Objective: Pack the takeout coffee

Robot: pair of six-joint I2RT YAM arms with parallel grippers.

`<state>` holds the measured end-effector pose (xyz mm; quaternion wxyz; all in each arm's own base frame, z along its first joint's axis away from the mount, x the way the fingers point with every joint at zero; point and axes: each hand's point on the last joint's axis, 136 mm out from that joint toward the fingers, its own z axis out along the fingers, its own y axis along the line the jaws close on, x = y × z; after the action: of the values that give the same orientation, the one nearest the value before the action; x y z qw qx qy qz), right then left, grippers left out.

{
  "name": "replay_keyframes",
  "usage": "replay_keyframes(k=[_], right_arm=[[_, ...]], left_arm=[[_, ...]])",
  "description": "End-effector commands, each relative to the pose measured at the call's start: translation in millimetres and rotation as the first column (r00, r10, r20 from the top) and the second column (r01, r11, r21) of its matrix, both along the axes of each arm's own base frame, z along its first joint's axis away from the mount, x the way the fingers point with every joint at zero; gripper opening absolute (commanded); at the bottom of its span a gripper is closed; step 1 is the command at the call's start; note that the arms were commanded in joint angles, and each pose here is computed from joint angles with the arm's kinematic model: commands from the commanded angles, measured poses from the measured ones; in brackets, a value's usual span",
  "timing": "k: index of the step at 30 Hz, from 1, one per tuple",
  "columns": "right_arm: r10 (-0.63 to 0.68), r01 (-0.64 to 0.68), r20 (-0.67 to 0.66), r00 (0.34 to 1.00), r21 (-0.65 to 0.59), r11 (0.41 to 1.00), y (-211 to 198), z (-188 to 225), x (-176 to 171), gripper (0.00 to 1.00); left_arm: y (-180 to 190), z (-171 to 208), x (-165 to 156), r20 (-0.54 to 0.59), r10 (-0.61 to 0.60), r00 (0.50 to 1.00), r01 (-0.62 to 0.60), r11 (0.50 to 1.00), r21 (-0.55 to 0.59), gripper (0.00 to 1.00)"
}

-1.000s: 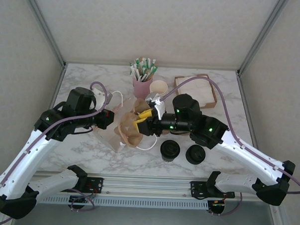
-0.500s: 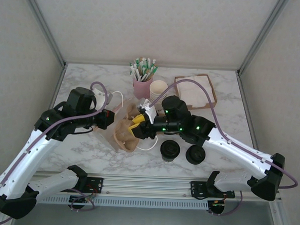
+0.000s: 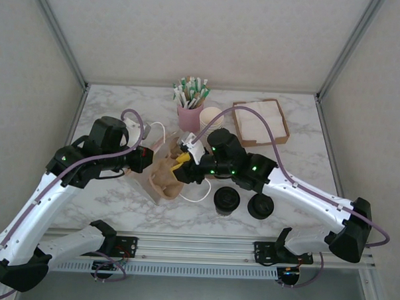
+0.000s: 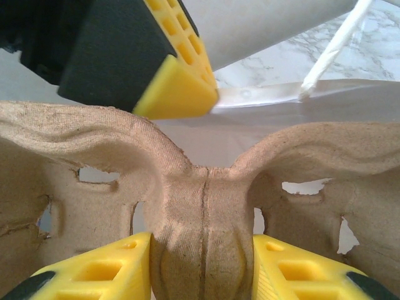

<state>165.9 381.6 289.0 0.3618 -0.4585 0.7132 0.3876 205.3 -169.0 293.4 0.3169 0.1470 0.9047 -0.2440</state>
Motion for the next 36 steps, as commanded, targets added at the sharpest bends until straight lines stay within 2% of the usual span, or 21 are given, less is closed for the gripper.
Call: replay_keyframes(k=[1, 11, 21, 36], right_arm=[[-0.03, 0.031, 0.046, 0.998, -0.022, 0.999, 3.3, -6.2, 5.8, 0.39], [-0.073, 0.087, 0.142, 0.987, -0.099, 0.991, 6.8, -21.7, 15.3, 0.39], [-0.146, 0.167, 0.182, 0.972, -0.105, 0.98, 3.9, -25.9, 29.3, 0.39], [-0.172, 0.219, 0.24, 0.956, -0.185, 0.958, 13.1, -40.7, 33.8, 0.39]], left_arm=[[-4.2, 8.4, -2.5, 0.006, -0.006, 1.0, 0.006, 1.0, -0.03, 0.0], [-7.2, 6.0, -1.1, -0.007, -0.008, 1.0, 0.008, 0.999, -0.031, 0.0], [-8.8, 4.9, -1.6, -0.014, -0.013, 1.0, 0.013, 0.999, -0.034, 0.0], [-14.8, 3.5, -1.9, -0.028, -0.032, 0.999, 0.031, 0.998, -0.046, 0.0]])
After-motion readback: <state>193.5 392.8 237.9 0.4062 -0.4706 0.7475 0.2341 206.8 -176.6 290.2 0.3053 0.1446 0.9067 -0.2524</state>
